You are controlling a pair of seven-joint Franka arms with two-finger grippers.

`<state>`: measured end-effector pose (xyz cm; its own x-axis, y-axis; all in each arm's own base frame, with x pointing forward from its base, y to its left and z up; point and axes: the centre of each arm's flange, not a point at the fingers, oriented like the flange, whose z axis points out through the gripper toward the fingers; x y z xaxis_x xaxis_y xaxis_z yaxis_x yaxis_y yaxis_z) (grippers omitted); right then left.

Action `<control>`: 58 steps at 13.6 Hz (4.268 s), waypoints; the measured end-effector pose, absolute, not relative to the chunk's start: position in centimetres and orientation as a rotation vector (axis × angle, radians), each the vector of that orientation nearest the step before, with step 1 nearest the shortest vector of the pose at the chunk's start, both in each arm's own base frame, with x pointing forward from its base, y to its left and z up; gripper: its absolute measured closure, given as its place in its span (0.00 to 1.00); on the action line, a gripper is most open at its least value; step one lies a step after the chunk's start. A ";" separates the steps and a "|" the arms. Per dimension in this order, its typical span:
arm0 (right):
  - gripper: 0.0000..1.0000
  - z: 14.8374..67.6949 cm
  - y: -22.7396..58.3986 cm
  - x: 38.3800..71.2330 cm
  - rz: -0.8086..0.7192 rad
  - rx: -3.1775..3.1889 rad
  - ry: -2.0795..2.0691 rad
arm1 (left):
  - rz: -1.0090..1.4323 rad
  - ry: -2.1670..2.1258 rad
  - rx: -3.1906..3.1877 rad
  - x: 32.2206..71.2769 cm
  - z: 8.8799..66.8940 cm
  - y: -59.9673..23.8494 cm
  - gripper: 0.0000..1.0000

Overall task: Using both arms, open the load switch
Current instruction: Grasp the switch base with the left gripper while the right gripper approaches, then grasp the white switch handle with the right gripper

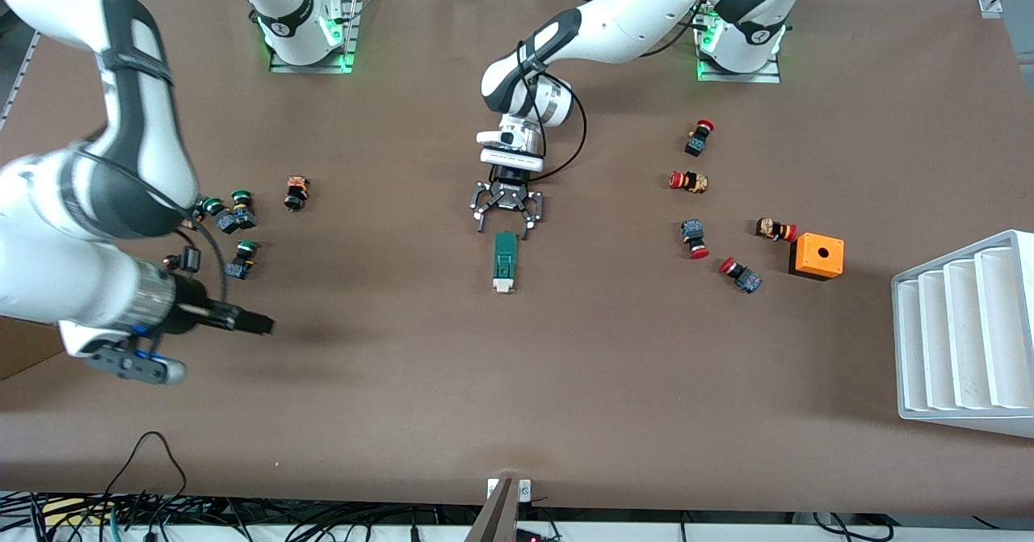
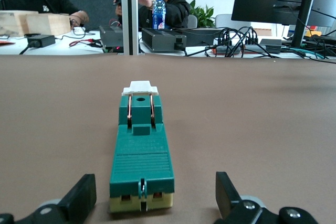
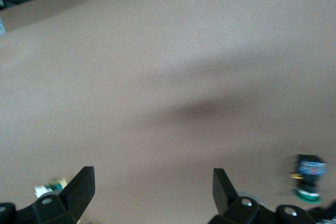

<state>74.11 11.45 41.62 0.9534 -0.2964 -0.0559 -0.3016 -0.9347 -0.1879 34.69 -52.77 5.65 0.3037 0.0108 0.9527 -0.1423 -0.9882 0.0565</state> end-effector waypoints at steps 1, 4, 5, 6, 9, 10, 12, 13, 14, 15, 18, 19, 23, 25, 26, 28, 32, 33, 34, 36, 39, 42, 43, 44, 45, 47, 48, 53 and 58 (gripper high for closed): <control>0.00 40.4 13.6 74.4 0.040 -2.876 0.547 | 1.785 -0.136 2.424 35.0 5.3 -52.6 0.00; 0.00 36.7 20.0 74.2 0.077 -2.778 0.806 | 1.803 -0.159 2.419 35.5 5.2 -52.8 0.03; 0.00 35.7 21.9 74.0 0.098 -2.739 0.888 | 1.806 -0.161 2.418 35.6 5.3 -52.9 0.04; 0.00 34.9 23.7 73.7 0.127 -2.692 0.968 | 1.808 -0.162 2.416 35.6 5.3 -53.0 0.11; 0.00 32.8 28.6 72.1 0.237 -2.582 1.214 | 1.823 -0.160 2.421 35.7 5.0 -52.7 0.30; 0.00 32.1 30.1 71.5 0.267 -2.556 1.294 | 1.830 -0.161 2.421 35.7 4.9 -52.5 0.35; 0.00 30.4 32.4 70.4 0.324 -2.507 1.439 | 1.843 -0.152 2.424 35.8 4.8 -52.3 0.42; 0.00 29.2 33.4 69.9 0.348 -2.487 1.500 | 1.850 -0.145 2.424 35.8 4.8 -52.2 0.47; 0.00 28.0 34.6 69.5 0.361 -2.463 1.557 | 1.850 -0.144 2.425 35.8 4.8 -52.2 0.47; 0.01 26.8 35.8 69.0 0.364 -2.431 1.614 | 1.850 -0.144 2.425 35.8 4.8 -52.2 0.47; 0.03 23.2 40.1 67.1 0.351 -2.348 1.737 | 1.850 -0.144 2.425 35.8 4.8 -52.2 0.47; 0.04 22.2 41.3 66.5 0.349 -2.334 1.758 | 1.850 -0.144 2.425 35.8 4.8 -52.2 0.47; 0.16 21.4 43.1 65.4 0.359 -2.289 1.835 | 1.850 -0.144 2.425 35.8 4.8 -52.2 0.47; 0.28 21.4 43.1 65.3 0.368 -2.256 1.882 | 1.850 -0.144 2.425 35.8 4.8 -52.2 0.47; 0.32 21.3 43.2 65.3 0.378 -2.241 1.902 | 1.850 -0.144 2.425 35.8 4.8 -52.2 0.47; 0.33 20.9 43.5 65.0 0.399 -2.216 1.939 | 1.850 -0.144 2.425 35.8 4.8 -52.2 0.47; 0.33 20.6 43.6 64.9 0.404 -2.186 1.986 | 1.849 -0.139 2.425 35.8 4.8 -52.3 0.47; 0.34 20.6 43.7 64.8 0.406 -2.182 1.993 | 1.849 -0.139 2.425 35.8 4.8 -52.3 0.47; 0.34 20.5 43.8 64.7 0.408 -2.176 2.002 | 1.849 -0.139 2.425 35.8 4.8 -52.3 0.47; 0.37 20.6 44.3 64.4 0.411 -2.164 2.017 | 1.849 -0.139 2.425 35.8 4.8 -52.3 0.47; 0.37 20.6 44.8 64.0 0.424 -2.170 2.026 | 1.848 -0.137 2.426 35.8 4.8 -52.3 0.47; 0.41 20.6 44.9 63.8 0.429 -2.166 2.038 | 1.848 -0.135 2.426 35.8 4.8 -52.3 0.47; 0.41 20.6 45.0 63.8 0.429 -2.166 2.039 | 1.848 -0.134 2.426 35.8 4.8 -52.3 0.47; 0.45 20.6 45.1 63.7 0.431 -2.165 2.041 | 1.848 -0.134 2.426 35.8 4.8 -52.3 0.47; 0.45 20.7 45.2 63.7 0.432 -2.164 2.042 | 1.848 -0.134 2.426 35.8 4.8 -52.3 0.47; 0.48 21.0 45.6 63.6 0.431 -2.162 2.037 | 1.848 -0.134 2.426 35.8 4.8 -52.3 0.47; 0.49 21.3 45.7 63.6 0.429 -2.159 2.034 | 1.848 -0.134 2.426 35.8 4.8 -52.3 0.47; 0.52 21.4 45.9 63.5 0.431 -2.161 2.032 | 1.848 -0.133 2.426 35.8 4.8 -52.3 0.47; 0.49 21.2 45.7 63.6 0.432 -2.161 2.038 | 1.848 -0.133 2.426 35.8 4.8 -52.3 0.47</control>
